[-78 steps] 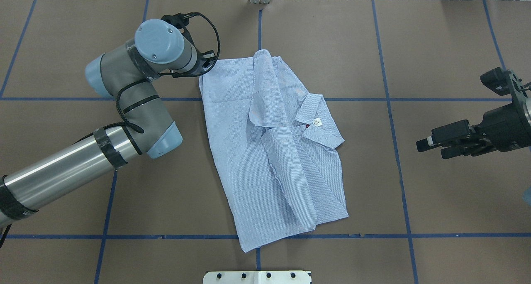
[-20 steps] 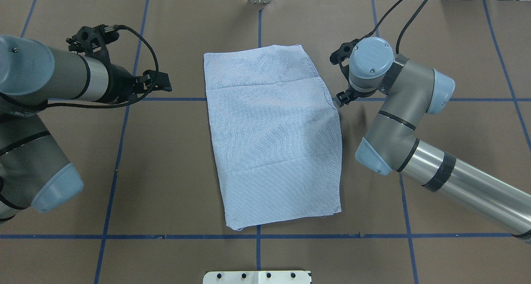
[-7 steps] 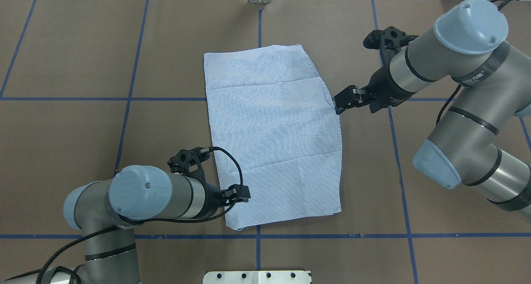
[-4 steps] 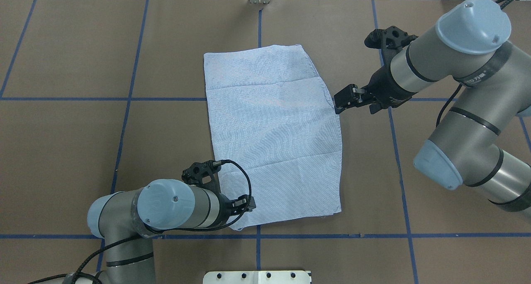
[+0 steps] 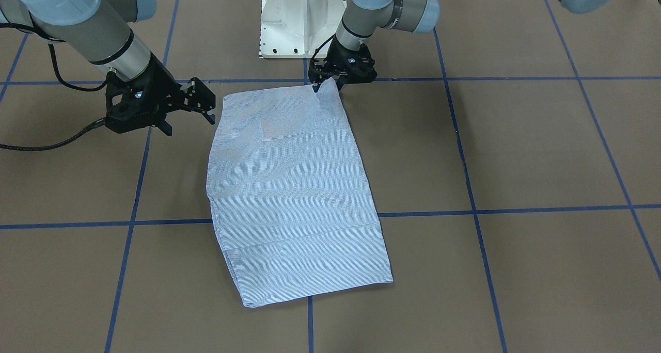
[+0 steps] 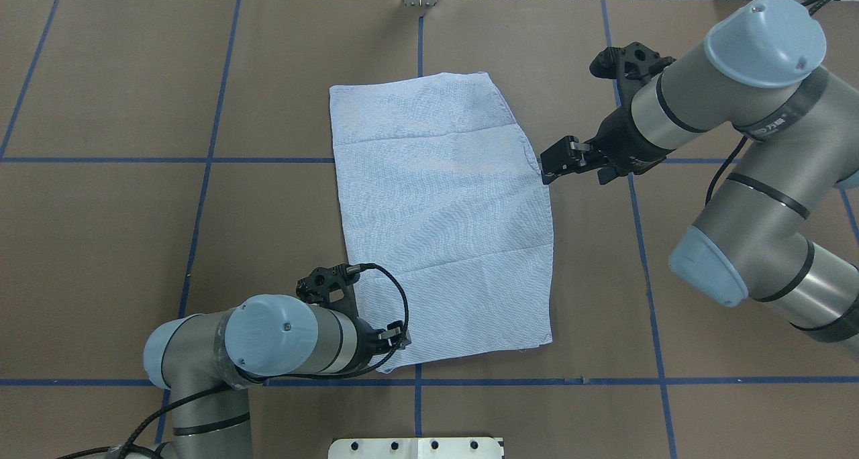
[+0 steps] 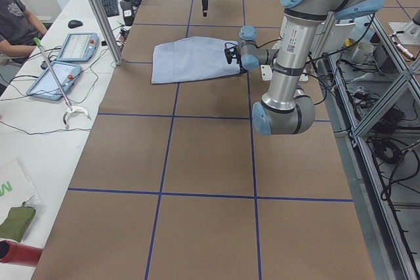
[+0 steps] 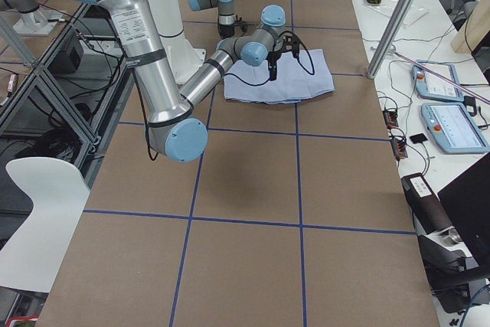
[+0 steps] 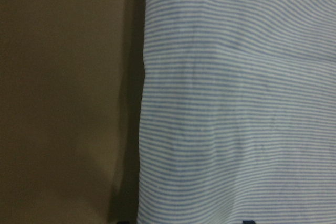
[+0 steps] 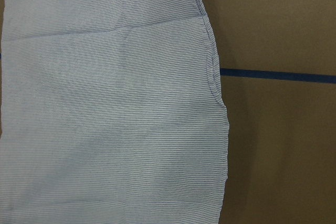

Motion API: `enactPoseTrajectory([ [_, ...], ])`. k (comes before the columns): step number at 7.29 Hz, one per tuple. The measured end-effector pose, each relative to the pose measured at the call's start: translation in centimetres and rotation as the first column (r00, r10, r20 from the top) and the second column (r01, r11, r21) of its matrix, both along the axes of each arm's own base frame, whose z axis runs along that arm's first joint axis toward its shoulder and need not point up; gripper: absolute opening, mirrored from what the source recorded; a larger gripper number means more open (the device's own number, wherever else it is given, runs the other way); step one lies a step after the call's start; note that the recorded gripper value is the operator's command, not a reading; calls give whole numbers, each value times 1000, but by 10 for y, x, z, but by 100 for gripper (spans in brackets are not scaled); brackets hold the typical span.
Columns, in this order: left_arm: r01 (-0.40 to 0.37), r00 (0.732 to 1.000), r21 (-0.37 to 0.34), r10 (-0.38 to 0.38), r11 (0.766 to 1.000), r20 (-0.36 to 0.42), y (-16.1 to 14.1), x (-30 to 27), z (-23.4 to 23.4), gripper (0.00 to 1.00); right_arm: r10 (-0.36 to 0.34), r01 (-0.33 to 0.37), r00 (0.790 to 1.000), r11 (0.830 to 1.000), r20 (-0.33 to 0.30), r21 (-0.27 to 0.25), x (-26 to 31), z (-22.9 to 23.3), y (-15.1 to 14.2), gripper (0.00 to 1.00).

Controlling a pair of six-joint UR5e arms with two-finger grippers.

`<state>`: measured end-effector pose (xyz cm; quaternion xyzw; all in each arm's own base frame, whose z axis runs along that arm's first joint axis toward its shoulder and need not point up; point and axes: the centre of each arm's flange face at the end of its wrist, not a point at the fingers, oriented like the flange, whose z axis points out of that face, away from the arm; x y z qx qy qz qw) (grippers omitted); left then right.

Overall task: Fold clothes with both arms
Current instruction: 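Bring the right gripper down to the shirt's other near corner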

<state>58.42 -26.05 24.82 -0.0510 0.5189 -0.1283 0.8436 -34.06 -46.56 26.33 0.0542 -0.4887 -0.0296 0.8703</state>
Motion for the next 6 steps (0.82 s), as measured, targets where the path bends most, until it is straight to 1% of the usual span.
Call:
enactPoseTrajectory([
  [1,-1,1000,-1,1,1000,-1,0,0,0,35,0,0,1000,1000,0,0,0,0,0,100],
  [2,-3,1000,-1,3,1000,-1,1,0,0,25,0,0,1000,1000,0,-1,0,0,0,100],
  [3,-4,1000,0,4,1000,-3,1,-1,-2,0,0,0,1000,1000,-1,-1,0,0,0,100],
  [5,-5,1000,1,5,1000,-12,2,-5,-6,0,7,-7,1000,1000,-5,-15,1,4,1,100],
  [6,-4,1000,4,4,1000,-21,1,-11,-12,0,26,-26,1000,999,-4,-43,0,5,2,100],
])
